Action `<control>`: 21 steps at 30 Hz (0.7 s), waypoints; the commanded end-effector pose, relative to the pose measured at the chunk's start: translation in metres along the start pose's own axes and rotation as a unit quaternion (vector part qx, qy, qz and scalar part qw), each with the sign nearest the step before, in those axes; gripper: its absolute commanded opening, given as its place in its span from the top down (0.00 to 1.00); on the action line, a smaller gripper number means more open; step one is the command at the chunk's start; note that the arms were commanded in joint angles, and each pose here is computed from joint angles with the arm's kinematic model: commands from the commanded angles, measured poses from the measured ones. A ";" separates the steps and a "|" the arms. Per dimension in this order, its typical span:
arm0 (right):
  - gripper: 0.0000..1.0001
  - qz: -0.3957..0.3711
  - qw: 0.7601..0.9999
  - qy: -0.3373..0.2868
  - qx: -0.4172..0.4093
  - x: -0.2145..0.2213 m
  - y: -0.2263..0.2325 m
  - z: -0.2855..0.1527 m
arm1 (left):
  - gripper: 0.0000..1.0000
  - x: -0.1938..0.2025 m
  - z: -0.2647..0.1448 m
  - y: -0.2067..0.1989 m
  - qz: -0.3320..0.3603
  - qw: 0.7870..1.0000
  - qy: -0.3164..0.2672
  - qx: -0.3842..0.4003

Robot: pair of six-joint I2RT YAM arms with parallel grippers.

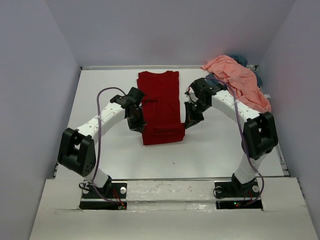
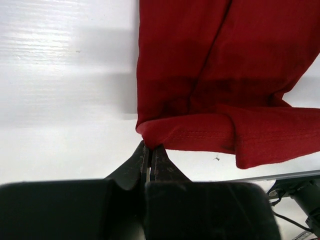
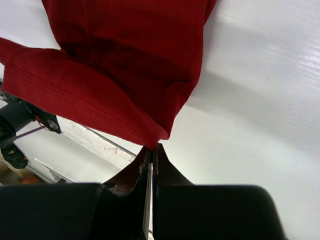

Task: Fold and stack the t-shirts
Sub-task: Fold the folded rectangular tshirt in 1/3 of the way

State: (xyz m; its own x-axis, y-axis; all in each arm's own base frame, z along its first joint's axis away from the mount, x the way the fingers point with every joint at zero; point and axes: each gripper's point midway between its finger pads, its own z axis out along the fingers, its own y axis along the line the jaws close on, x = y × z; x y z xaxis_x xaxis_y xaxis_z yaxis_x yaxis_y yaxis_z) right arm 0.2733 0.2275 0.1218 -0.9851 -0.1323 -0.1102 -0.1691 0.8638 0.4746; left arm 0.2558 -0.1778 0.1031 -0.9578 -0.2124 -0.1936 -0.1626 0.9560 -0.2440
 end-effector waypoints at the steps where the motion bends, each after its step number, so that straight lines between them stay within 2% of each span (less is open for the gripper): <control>1: 1.00 -0.015 1.000 -0.010 -0.004 -0.015 0.005 -0.009 | 1.00 -0.014 -0.010 0.007 0.012 1.000 -0.010 -0.015; 21: 1.00 -0.012 1.000 -0.024 -0.005 -0.065 0.002 -0.013 | 1.00 -0.069 -0.008 0.004 0.028 0.999 -0.024 -0.031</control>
State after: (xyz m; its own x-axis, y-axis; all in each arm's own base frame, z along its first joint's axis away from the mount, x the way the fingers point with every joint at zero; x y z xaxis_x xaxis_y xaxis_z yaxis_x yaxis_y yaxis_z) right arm 0.3274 0.2363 0.1299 -0.9817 -0.1285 -0.1407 -0.1814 0.8566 0.4830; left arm 0.3104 -0.1683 0.1108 -0.9554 -0.1938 -0.2229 -0.1480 0.9672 -0.2066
